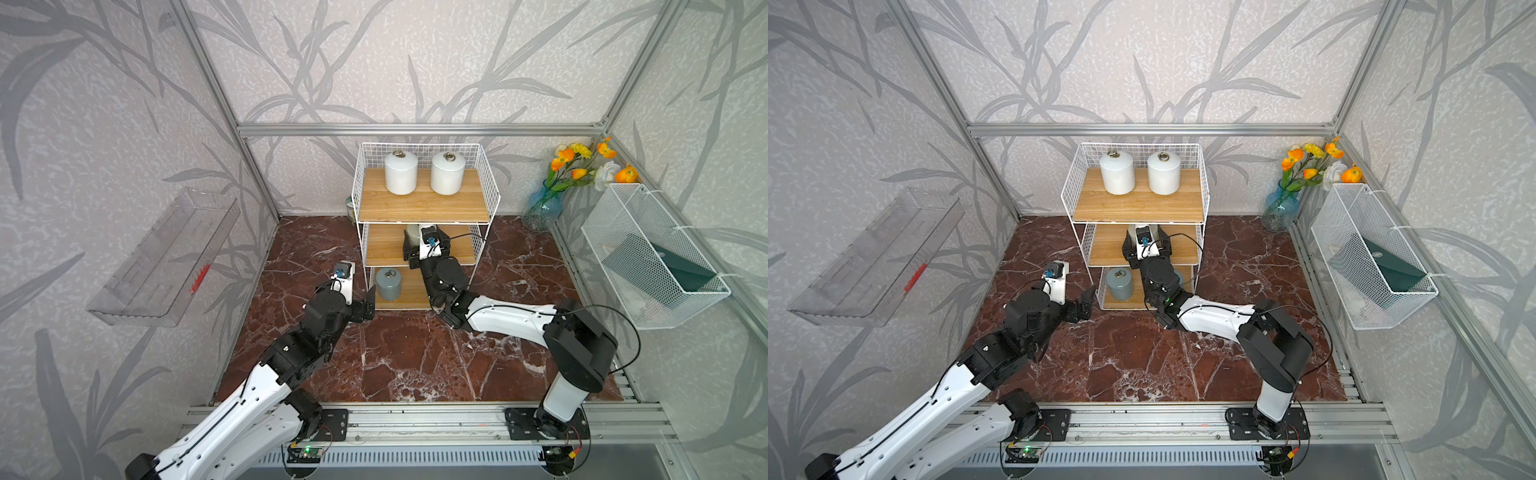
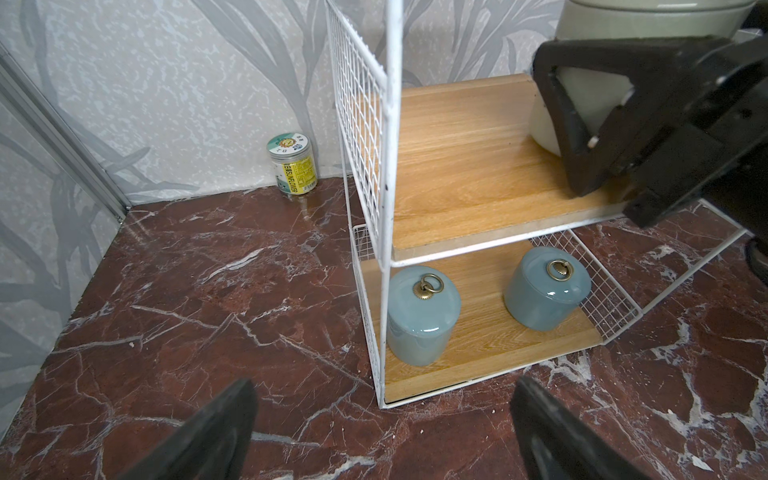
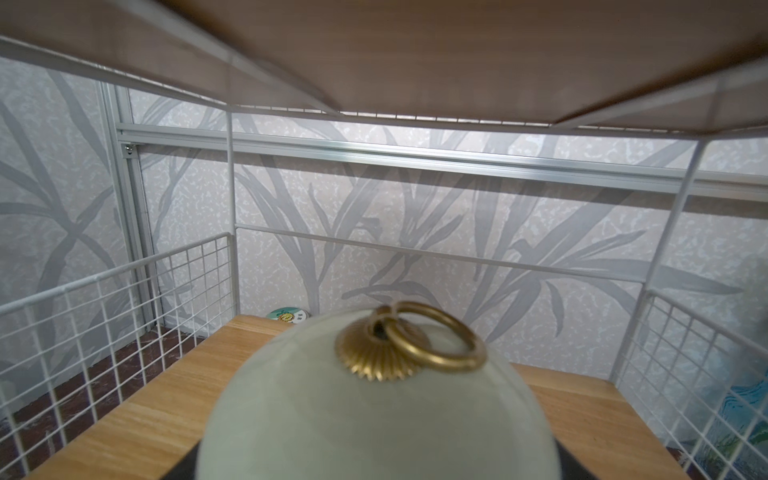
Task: Remove the tea canisters from the shelf
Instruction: Pick up the tea canister from the shelf.
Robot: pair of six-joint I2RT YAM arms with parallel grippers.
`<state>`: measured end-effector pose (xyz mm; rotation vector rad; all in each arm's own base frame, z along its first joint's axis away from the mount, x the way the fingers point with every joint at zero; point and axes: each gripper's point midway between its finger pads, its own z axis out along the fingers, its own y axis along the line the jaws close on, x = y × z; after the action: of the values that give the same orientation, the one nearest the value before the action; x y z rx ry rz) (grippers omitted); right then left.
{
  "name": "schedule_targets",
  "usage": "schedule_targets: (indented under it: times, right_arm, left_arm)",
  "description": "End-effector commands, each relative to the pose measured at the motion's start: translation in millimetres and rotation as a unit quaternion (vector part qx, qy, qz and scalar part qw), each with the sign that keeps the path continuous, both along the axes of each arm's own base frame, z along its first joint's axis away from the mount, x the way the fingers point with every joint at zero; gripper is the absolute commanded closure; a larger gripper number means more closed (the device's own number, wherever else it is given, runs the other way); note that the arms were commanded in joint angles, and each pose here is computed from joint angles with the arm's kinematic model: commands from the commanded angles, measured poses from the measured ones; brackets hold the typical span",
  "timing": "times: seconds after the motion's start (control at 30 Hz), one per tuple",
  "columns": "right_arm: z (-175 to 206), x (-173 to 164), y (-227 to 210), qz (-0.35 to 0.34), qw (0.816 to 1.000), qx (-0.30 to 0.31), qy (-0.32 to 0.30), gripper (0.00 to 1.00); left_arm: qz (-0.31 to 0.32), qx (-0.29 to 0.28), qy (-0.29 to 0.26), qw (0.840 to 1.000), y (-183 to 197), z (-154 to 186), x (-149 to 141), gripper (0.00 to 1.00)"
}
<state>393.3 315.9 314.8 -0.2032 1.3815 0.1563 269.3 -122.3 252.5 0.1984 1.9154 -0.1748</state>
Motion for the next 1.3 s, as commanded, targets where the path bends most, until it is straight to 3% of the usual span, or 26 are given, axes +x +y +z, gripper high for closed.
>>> schedule_targets:
  times: [0.0, 0.3, 0.43, 0.53, 0.67, 0.93, 1.27]
  right_arm:
    - [47, -21, -11, 0.025, 0.998, 0.035, -0.04, 0.25]
    - [68, -63, -18, 0.112, 0.992, 0.053, -0.034, 0.25]
    - [73, -90, -12, 0.197, 0.977, 0.086, -0.003, 0.26]
    - [59, -113, 0, 0.252, 0.964, 0.078, 0.04, 0.25]
    - [31, -147, 20, 0.303, 0.949, 0.033, 0.084, 0.25]
    - [-51, -178, 20, 0.361, 0.912, 0.041, 0.191, 0.22]
    - [-135, -178, 25, 0.367, 0.901, 0.036, 0.226, 0.2]
  left_arm:
    - [0.006, -0.006, -0.003, 1.0, 0, 1, 1, 0.03]
    - [0.007, -0.009, -0.009, 1.0, -1, 9, 3, 0.03]
    - [0.012, -0.001, -0.013, 1.0, 3, 13, 2, 0.03]
    - [0.021, 0.004, -0.02, 1.0, 9, 18, 0, 0.03]
    - [0.042, 0.008, -0.038, 0.998, 22, 31, -5, 0.01]
    - [0.049, -0.004, -0.046, 0.998, 26, 43, -7, 0.01]
    - [0.051, -0.017, -0.045, 0.998, 21, 41, -1, 0.01]
